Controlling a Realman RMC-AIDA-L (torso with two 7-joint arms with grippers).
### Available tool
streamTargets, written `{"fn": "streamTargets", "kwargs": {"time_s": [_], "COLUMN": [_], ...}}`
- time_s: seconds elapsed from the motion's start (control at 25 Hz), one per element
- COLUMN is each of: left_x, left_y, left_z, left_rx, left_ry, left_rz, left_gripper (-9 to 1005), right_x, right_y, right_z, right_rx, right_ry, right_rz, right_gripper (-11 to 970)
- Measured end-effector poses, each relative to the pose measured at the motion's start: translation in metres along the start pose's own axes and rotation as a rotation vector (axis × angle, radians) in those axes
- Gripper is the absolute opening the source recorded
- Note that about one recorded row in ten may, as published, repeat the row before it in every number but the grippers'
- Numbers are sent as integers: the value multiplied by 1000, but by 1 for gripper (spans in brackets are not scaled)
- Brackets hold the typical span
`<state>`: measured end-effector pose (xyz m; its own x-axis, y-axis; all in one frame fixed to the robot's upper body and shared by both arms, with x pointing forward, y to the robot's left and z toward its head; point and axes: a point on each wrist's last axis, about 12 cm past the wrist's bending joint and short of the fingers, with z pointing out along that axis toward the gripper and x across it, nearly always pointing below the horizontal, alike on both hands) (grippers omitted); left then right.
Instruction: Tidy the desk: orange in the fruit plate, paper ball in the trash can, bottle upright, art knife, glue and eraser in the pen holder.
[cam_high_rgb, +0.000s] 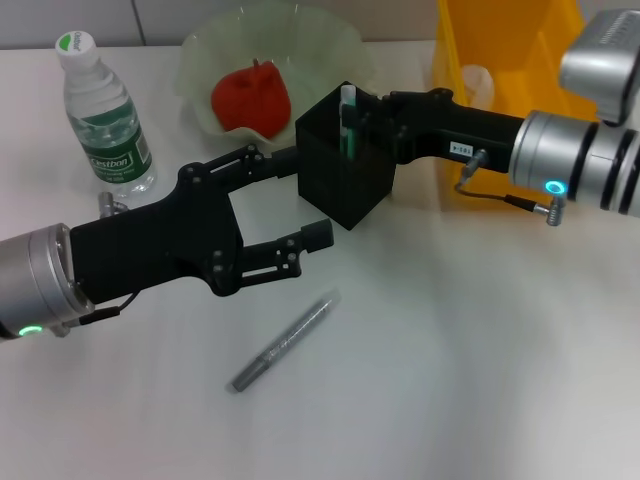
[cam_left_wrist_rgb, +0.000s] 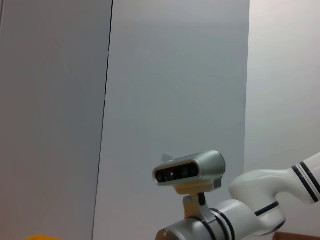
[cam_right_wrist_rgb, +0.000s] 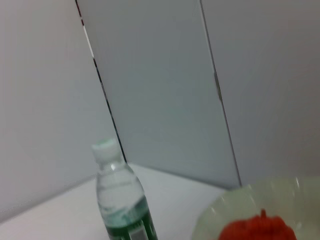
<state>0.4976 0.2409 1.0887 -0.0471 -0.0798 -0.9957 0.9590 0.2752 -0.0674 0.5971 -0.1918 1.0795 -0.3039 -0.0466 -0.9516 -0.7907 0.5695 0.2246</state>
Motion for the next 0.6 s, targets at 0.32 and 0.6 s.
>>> {"fn": "streamTargets", "kwargs": {"time_s": [0.32, 0.6], "left_x": [-5, -7], "left_y": [2, 2], "left_z": [-13, -20], "left_rx": [-34, -45], "left_ry": [-31, -44], "left_rz": [12, 2], "left_gripper": [775, 774], "right_x": [11, 36], "right_y": [11, 25], "right_z": [-36, -71], "right_rx": [-53, -49], "right_ry": [-131, -212], "right_rz": [-36, -136], "right_gripper": [266, 291]}}
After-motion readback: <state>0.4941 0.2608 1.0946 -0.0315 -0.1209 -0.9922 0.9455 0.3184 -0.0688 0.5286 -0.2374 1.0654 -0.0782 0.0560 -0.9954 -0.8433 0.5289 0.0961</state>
